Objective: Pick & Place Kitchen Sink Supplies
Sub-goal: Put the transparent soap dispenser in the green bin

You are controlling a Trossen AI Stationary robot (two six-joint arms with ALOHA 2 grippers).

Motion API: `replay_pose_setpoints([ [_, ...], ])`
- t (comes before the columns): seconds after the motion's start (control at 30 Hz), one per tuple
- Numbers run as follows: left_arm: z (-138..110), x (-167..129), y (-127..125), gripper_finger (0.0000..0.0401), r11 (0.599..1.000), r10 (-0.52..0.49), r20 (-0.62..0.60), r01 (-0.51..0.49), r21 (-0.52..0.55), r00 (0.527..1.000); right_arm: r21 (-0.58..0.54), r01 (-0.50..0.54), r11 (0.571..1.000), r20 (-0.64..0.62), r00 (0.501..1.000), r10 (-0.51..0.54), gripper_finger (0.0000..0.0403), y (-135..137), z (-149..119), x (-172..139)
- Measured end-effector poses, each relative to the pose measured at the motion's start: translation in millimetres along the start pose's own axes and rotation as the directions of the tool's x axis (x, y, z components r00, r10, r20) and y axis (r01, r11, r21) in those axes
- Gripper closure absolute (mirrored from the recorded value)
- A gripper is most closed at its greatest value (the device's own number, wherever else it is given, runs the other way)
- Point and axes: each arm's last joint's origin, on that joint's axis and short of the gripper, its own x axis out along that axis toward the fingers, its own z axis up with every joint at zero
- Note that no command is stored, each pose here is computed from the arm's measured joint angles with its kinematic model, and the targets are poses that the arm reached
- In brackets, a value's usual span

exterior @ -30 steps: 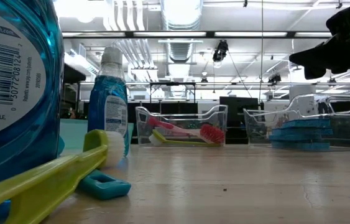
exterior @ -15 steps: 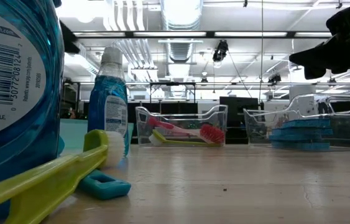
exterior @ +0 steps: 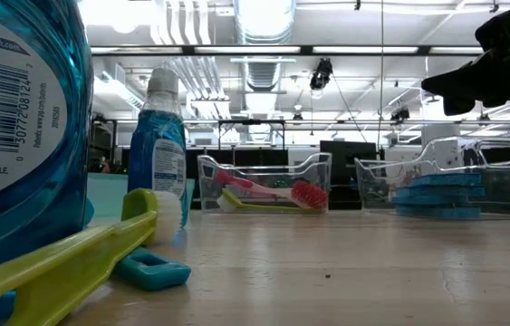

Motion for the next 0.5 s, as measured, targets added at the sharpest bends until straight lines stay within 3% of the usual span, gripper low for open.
replay_pose_setpoints([
  [0.23,-4,20,-11,0.0149,0.999,-0.038,-0.155,0.031,-0.044,0.987,0.0,0.0,1.0,-0.001,1.0,0.0,0.0394,0,0,0],
  [0.5,-9,30,-21,0.0149,0.996,-0.058,-0.23,0.04,-0.082,0.971,0.0,0.0,1.0,-0.001,1.0,0.0,0.0394,0,0,0],
])
